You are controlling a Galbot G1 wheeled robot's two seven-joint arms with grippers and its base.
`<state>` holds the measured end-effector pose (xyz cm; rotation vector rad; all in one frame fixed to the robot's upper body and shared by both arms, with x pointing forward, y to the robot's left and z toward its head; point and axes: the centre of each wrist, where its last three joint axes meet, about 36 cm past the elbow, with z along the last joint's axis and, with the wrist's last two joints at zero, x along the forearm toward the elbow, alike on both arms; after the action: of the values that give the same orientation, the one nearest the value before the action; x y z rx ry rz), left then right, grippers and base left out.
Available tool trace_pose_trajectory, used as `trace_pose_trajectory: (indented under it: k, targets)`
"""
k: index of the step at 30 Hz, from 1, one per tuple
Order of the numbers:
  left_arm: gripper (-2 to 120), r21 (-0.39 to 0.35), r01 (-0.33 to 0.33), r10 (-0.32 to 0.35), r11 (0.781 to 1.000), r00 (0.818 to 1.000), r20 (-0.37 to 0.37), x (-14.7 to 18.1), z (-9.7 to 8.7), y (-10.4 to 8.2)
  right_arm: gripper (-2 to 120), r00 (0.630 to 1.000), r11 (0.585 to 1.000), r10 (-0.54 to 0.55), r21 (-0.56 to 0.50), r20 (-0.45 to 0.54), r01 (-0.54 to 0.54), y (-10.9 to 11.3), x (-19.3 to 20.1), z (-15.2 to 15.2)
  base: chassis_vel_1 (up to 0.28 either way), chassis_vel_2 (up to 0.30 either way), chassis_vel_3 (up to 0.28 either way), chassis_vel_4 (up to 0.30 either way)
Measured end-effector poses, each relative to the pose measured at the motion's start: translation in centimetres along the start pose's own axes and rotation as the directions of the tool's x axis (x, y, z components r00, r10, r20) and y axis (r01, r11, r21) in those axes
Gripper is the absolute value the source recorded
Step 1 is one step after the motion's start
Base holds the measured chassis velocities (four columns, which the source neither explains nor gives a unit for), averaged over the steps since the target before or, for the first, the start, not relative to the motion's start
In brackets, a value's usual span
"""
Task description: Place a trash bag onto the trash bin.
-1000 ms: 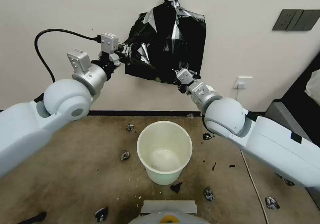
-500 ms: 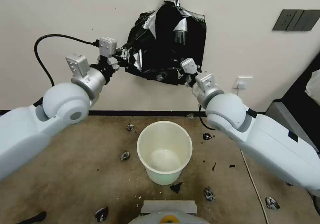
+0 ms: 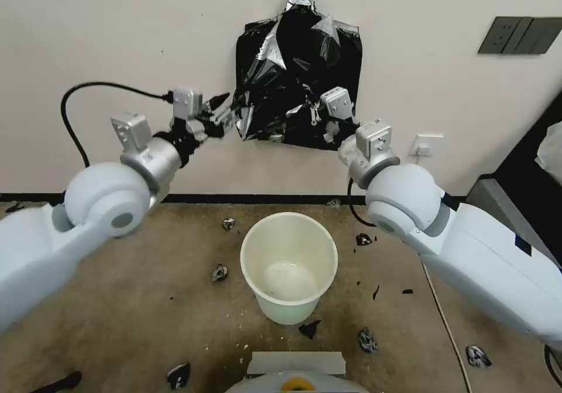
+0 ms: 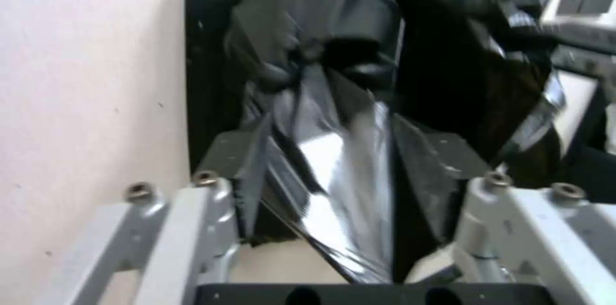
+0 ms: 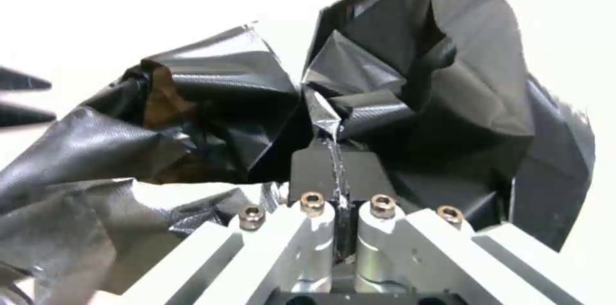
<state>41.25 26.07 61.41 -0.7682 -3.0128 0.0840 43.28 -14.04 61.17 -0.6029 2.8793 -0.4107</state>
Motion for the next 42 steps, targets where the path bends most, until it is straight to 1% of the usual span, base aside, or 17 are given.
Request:
trace_pose_trajectory:
  k: [1, 2, 3, 4, 8, 9, 12, 15, 17, 19, 21, 26, 27, 30, 34, 37, 42]
  targets:
    - [62, 0.008, -0.001, 0.001, 1.000, 1.000, -0.002, -0.1, 0.2, 0.0, 0, 1.000, 1.000, -0.006, 0.003, 0.005, 0.006, 0.0, -0.1, -0.1, 0.000, 0.000, 0.000, 0.000]
    - [62, 0.008, -0.001, 0.001, 1.000, 1.000, -0.002, -0.1, 0.2, 0.0, 0, 1.000, 1.000, -0.006, 0.003, 0.005, 0.006, 0.0, -0.1, -0.1, 0.000, 0.000, 0.000, 0.000]
    - [74, 0.016, -0.001, 0.002, 1.000, 1.000, -0.018, -0.5, 0.8, 0.0, 0, 1.000, 1.000, -0.011, 0.009, 0.008, 0.010, 0.0, 0.0, -0.1, 0.000, 0.000, 0.000, 0.000]
    - [79, 0.013, 0.002, -0.002, 1.000, 1.000, -0.025, -0.8, 0.8, 0.0, 0, 1.000, 1.000, -0.012, 0.012, 0.009, 0.011, -0.1, 0.0, -0.2, 0.000, 0.000, 0.000, 0.000]
    - [87, 0.002, 0.013, -0.013, 1.000, 0.999, -0.040, -1.4, 0.9, 0.1, 0, 1.000, 1.000, -0.013, 0.016, 0.011, 0.013, -0.1, 0.1, -0.2, 0.000, 0.000, 0.000, 0.000]
    - [97, -0.007, 0.020, -0.020, 1.000, 0.999, -0.050, -1.9, 0.9, 0.0, 0, 1.000, 1.000, -0.014, 0.017, 0.013, 0.013, -0.1, 0.2, -0.2, 0.000, 0.000, 0.000, 0.000]
    - [97, -0.018, 0.031, -0.032, 0.999, 0.998, -0.048, -2.9, 0.7, 0.0, 0, 1.000, 1.000, -0.015, 0.019, 0.016, 0.014, -0.1, 0.3, -0.3, 0.000, 0.000, 0.000, 0.000]
    - [84, -0.035, 0.028, -0.029, 0.999, 0.998, -0.048, -4.1, 0.3, -0.2, 0, 1.000, 1.000, -0.013, 0.020, 0.016, 0.013, -0.2, 0.5, -0.3, 0.000, 0.000, 0.000, 0.000]
    - [81, -0.037, 0.028, -0.030, 0.999, 0.998, -0.050, -4.2, 0.3, -0.2, 0, 1.000, 1.000, -0.013, 0.019, 0.016, 0.013, -0.2, 0.6, -0.3, 0.000, 0.000, 0.000, 0.000]
    - [70, -0.046, 0.032, -0.035, 0.998, 0.998, -0.050, -4.3, 0.4, -0.2, 0, 1.000, 1.000, -0.010, 0.019, 0.014, 0.010, -0.3, 0.6, -0.2, 0.000, 0.000, 0.000, 0.000]
    - [67, -0.049, 0.034, -0.036, 0.998, 0.998, -0.050, -4.3, 0.5, -0.1, 0, 1.000, 1.000, -0.009, 0.018, 0.013, 0.009, -0.3, 0.7, -0.2, 0.000, 0.000, 0.000, 0.000]
    - [43, -0.059, 0.051, -0.055, 0.997, 0.997, -0.051, -4.4, 0.7, 0.3, 0, 1.000, 1.000, -0.013, 0.005, 0.017, 0.013, -0.1, 0.6, -0.2, 0.000, 0.000, 0.000, 0.000]
    - [43, -0.059, 0.051, -0.055, 0.997, 0.997, -0.051, -4.4, 0.7, 0.3, 0, 1.000, 1.000, -0.013, 0.005, 0.017, 0.013, -0.1, 0.6, -0.2, 0.000, 0.000, 0.000, 0.000]
    - [28, -0.061, 0.065, -0.067, 0.996, 0.997, -0.023, -4.4, 0.5, 0.5, 0, 1.000, 1.000, -0.013, -0.013, 0.016, 0.013, 0.0, 0.9, 0.3, 0.000, 0.000, 0.000, 0.000]
    - [20, -0.058, 0.068, -0.069, 0.996, 0.998, -0.012, -4.3, 0.5, 0.5, 0, 1.000, 1.000, -0.012, -0.022, 0.014, 0.012, 0.1, 1.0, 0.5, 0.000, 0.000, 0.000, 0.000]
    - [3, -0.052, 0.071, -0.071, 0.996, 0.997, 0.009, -3.9, 0.3, 0.2, 0, 1.000, 0.999, -0.007, -0.037, 0.010, 0.008, 0.1, 1.3, 0.7, 0.000, 0.000, 0.000, 0.000]
    - [0, -0.034, 0.069, -0.068, 0.997, 0.997, 0.030, -3.3, 0.3, -0.1, 0, 1.000, 0.996, -0.008, -0.084, 0.006, 0.008, 0.2, 1.7, 0.9, 0.000, 0.000, 0.000, 0.000]
